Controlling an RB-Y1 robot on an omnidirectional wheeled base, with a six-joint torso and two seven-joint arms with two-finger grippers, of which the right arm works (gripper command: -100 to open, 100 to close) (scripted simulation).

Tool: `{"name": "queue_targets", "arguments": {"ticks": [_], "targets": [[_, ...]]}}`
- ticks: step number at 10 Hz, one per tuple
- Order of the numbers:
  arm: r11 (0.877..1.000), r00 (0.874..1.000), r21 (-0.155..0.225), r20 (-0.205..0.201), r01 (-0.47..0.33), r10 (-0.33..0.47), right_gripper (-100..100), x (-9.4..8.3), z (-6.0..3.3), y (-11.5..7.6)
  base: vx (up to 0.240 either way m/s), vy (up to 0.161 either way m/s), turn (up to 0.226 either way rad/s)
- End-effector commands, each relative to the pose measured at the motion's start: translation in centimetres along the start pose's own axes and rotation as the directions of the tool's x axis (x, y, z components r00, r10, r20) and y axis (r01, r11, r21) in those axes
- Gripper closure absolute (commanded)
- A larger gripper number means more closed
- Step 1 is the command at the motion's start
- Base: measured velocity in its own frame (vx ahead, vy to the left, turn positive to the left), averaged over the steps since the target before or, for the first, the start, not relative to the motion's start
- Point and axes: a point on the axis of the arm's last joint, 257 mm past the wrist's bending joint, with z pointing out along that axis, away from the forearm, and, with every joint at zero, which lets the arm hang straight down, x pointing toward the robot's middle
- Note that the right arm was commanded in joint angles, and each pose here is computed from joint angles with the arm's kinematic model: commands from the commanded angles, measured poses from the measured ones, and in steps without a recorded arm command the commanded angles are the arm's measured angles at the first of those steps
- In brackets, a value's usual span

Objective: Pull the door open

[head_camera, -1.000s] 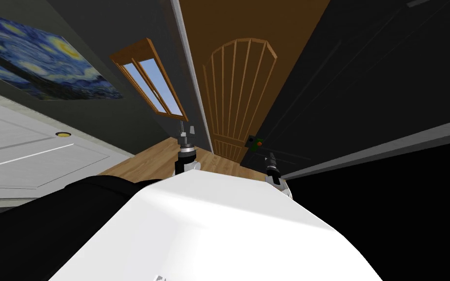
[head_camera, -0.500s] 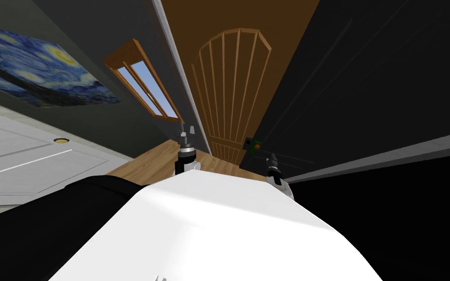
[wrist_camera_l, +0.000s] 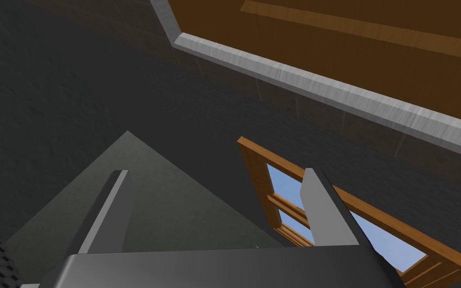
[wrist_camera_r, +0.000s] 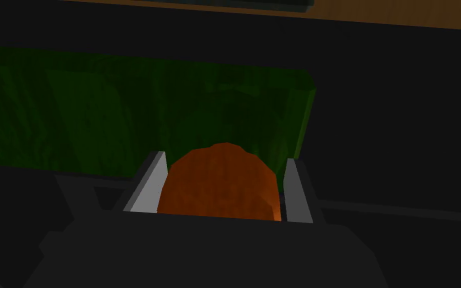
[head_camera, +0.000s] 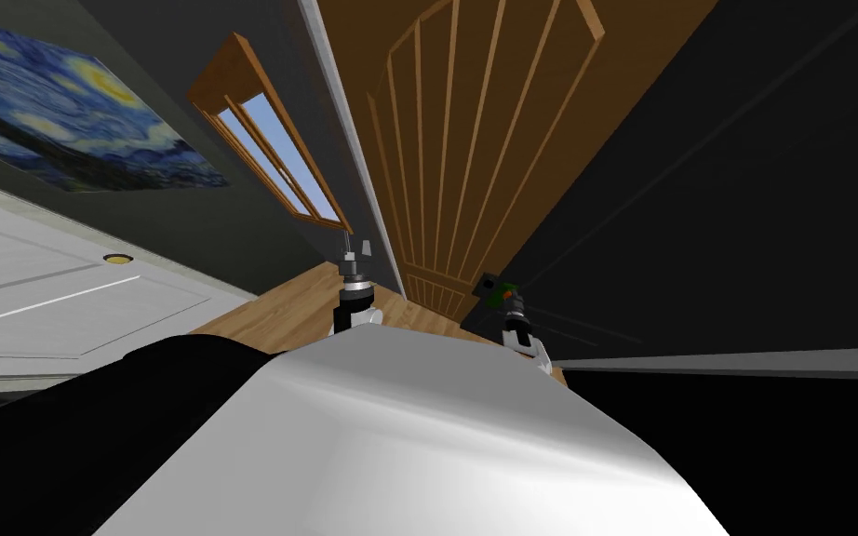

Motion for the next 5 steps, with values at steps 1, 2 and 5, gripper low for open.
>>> {"name": "queue_targets", "arguments": {"ticks": [1,2,5], "targets": [[1.000,1.000,0.010,0.004,0.001,-0.001,100,-0.17,-0.20,-0.43,-0.046,-0.015,0.006],[1.000,1.000,0.010,0.004,0.001,-0.001,100,-0.17,-0.20,-0.43,-0.038,-0.013,0.030],[1.000,1.000,0.010,0.004,0.001,-0.001,100,-0.17,-0.20,-0.43,-0.011,-0.001,0.002]]}}
